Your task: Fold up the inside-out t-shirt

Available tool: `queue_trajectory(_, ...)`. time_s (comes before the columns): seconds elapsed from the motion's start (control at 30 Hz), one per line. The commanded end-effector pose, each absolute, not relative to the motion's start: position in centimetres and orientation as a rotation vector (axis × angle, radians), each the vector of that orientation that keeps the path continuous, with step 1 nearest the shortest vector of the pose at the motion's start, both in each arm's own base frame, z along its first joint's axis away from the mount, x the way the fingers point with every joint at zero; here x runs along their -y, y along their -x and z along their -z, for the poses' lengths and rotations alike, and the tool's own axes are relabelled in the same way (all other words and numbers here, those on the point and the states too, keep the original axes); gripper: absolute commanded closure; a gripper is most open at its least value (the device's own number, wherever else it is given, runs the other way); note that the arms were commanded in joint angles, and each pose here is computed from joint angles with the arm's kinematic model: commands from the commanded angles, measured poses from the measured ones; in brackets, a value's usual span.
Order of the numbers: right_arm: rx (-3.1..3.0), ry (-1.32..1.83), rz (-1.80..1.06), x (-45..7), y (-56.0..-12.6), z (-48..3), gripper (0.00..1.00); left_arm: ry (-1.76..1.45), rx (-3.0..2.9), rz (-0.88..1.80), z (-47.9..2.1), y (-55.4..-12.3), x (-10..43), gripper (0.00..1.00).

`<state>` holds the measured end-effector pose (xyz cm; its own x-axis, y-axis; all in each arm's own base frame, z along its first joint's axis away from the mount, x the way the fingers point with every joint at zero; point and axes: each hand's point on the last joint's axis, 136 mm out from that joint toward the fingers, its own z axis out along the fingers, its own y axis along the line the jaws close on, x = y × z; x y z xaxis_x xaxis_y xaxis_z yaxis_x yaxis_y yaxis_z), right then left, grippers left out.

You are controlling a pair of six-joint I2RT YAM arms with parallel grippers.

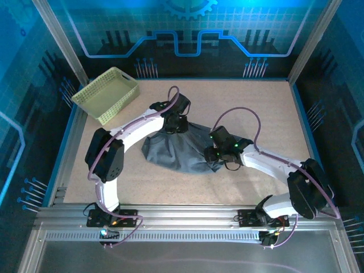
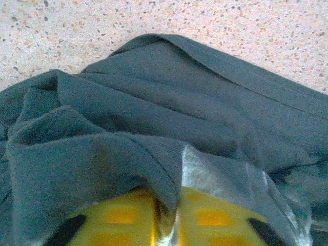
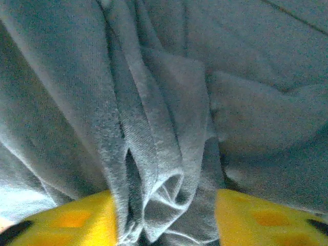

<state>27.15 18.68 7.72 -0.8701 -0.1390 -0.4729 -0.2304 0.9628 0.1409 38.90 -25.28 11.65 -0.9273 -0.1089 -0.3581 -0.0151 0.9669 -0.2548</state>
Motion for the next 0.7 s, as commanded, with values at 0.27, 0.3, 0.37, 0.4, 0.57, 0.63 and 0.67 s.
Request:
queue_trajectory(0.27,-2.407,0.514,-0.476,-24.8,-30.2,-12.1,0.28,0.104,-2.628,0.465,-16.0,-37.8,25.3,0.59)
queue_trajectory(0.3,-2.404,0.519,-0.459,-24.8,-30.6,-12.0,0.27,0.127,-2.615,0.466,-16.3,-37.4,24.8,0.54)
queue_trajectory(0.37,-2.419,0.526,-0.427,-25.0,-31.3,-11.3,0.26,0.179,-2.584,0.471,-16.7,-36.6,23.8,0.48)
queue_trajectory(0.4,-2.422,0.533,-0.423,-25.3,-31.7,-11.2,0.26,0.207,-2.568,0.480,-16.9,-36.2,23.4,0.47)
queue_trajectory(0.57,-2.495,0.459,-0.292,-24.2,-33.6,-9.5,0.38,0.274,-2.567,0.539,-15.8,-34.2,22.6,0.44)
queue_trajectory(0.63,-2.515,0.372,-0.278,-22.8,-34.4,-9.3,0.49,0.272,-2.589,0.552,-15.0,-33.5,23.0,0.44)
queue_trajectory(0.67,-2.523,0.334,-0.287,-22.2,-34.8,-9.3,0.56,0.259,-2.599,0.558,-14.7,-33.1,23.4,0.44)
